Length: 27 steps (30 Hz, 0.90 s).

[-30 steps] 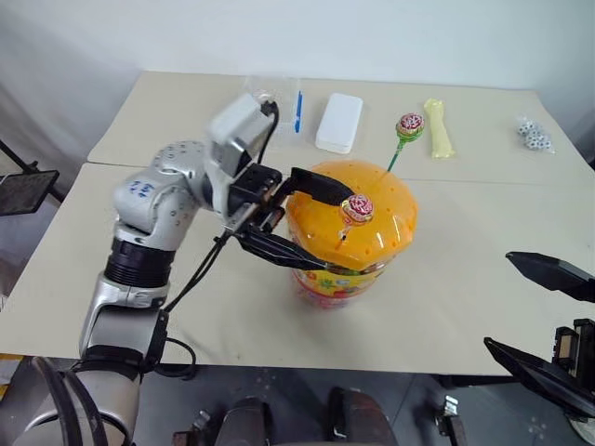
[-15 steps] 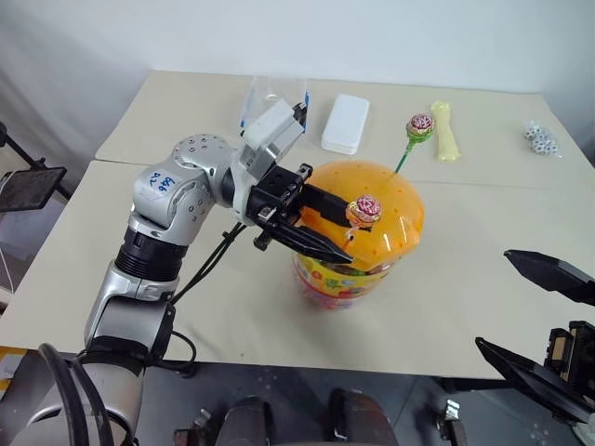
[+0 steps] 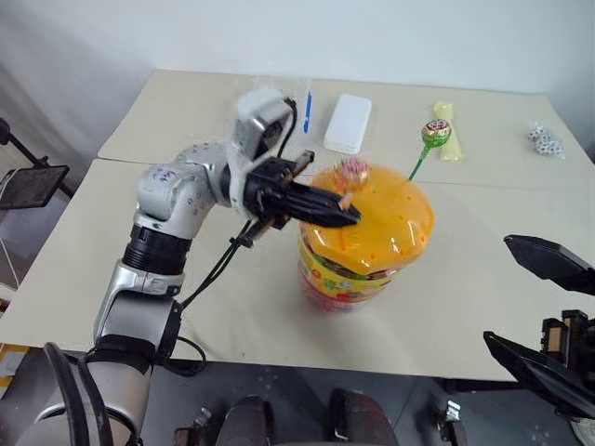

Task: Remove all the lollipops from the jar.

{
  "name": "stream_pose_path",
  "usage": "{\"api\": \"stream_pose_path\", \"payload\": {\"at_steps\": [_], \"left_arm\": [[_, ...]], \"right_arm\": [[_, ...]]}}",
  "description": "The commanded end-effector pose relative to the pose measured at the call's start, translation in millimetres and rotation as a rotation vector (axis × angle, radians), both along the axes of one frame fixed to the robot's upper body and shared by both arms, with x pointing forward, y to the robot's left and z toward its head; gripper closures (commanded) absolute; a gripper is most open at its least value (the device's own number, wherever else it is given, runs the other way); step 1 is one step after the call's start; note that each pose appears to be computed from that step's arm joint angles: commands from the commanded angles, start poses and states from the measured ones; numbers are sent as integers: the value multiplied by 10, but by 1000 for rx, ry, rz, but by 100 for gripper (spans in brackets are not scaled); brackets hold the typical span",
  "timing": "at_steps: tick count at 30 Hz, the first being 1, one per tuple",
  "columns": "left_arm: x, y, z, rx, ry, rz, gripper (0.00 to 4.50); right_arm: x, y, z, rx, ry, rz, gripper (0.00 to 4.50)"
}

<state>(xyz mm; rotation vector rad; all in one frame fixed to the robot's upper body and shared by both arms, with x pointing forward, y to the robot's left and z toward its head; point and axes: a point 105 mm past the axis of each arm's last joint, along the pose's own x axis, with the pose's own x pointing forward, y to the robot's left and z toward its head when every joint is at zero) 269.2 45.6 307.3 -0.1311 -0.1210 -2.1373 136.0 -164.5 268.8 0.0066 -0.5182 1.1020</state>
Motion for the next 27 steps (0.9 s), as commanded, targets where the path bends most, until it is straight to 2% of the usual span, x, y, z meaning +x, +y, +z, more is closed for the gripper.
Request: {"api": "stream_pose_path", "payload": {"at_steps": [1,4,6,9,11,14,15,19,21,24,27], "left_arm": [[-12,164,312,-112,4,-21,447],[164,296,468,-187,33,130,447],[289,419,483,-193,20,269,447],[562,827,235,-39,0,616,447],[609,991,101,41,1,722,447],[690,1532,-295,284,44,1030,447],[650,1636,-406,361,44,1071,447],[221,2020,-1061,726,283,1163,447],[130,2062,-1211,798,313,1209,447],[29,2081,-1343,825,414,1273,447],[-102,2141,-1524,933,405,1296,447]], "right_arm": [[22,16,34,-7,-38,5,0],[74,-3,33,-36,-59,2,0],[95,-18,44,-60,-68,5,0],[142,-47,13,-150,-63,20,0],[155,-75,5,-170,-55,27,0],[187,-114,-101,-261,-7,66,0],[187,-137,-132,-284,1,75,0],[241,-239,-208,-349,10,92,0],[239,-249,-249,-368,21,112,0],[236,-241,-327,-396,38,144,0],[261,-259,-362,-415,41,148,0]]}}
